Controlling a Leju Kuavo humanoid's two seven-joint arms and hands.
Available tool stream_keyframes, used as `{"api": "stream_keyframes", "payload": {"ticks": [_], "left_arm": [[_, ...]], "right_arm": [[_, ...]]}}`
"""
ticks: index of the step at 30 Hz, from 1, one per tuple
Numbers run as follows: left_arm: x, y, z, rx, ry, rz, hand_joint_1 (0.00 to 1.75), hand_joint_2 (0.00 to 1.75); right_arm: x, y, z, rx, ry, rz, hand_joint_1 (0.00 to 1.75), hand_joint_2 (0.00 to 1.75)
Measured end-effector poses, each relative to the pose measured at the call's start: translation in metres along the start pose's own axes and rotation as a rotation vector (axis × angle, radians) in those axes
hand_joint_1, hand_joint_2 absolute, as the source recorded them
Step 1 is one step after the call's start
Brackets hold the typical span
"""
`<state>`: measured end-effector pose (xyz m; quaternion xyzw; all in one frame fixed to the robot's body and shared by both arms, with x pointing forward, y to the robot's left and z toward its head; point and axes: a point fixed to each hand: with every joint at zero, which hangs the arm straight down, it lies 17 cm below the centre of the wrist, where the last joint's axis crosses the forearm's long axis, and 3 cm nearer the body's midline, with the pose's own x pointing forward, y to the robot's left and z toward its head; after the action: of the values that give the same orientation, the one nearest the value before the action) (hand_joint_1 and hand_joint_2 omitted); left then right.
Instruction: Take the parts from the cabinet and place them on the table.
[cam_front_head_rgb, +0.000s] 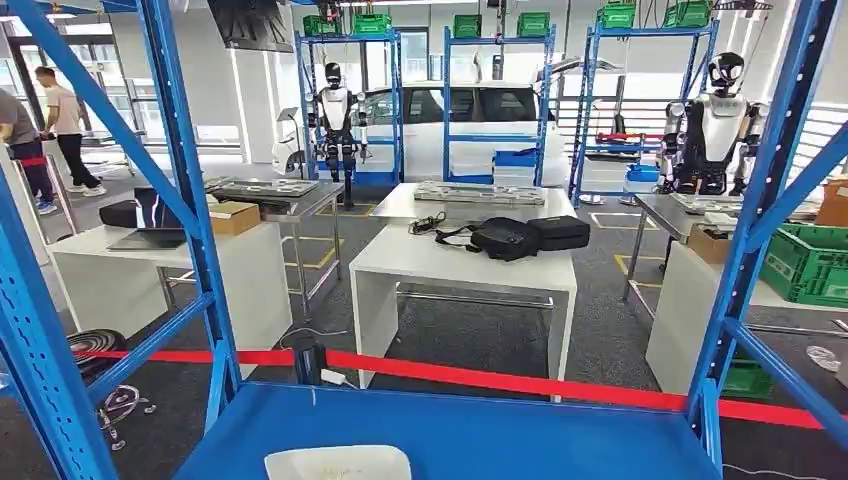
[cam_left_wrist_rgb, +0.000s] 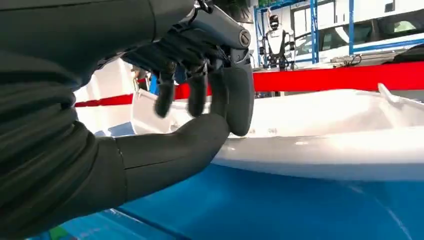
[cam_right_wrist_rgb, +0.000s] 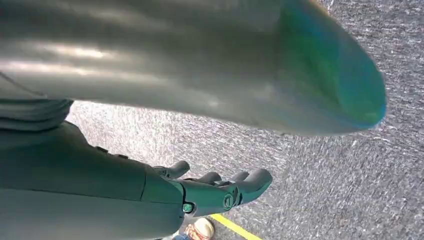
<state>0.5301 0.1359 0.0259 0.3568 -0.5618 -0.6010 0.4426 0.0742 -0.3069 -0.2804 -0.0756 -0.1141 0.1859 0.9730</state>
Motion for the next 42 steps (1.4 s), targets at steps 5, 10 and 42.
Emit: {"api": "stream_keyframes", "payload": {"ticks": [5,10,42], "left_arm": [[0.002,-0.003,0.004,0.018,-0.001,0.011,1.66,1.75],[0.004,-0.004,0.006,0.032,-0.006,0.017,1.4,1.75],[0.035,0.052,-0.01,0.18,-0.197,0.066,0.0,1.75]], "right_arm": [[0.0,0.001,0.0,0.002,0.0,0.0,0.0,0.0],[0.001,0.003,0.0,0.005,-0.001,-0.001,0.0,0.0],[0.005,0.005,0.001,0.01,-0.023,-0.002,0.0,0.0]]}}
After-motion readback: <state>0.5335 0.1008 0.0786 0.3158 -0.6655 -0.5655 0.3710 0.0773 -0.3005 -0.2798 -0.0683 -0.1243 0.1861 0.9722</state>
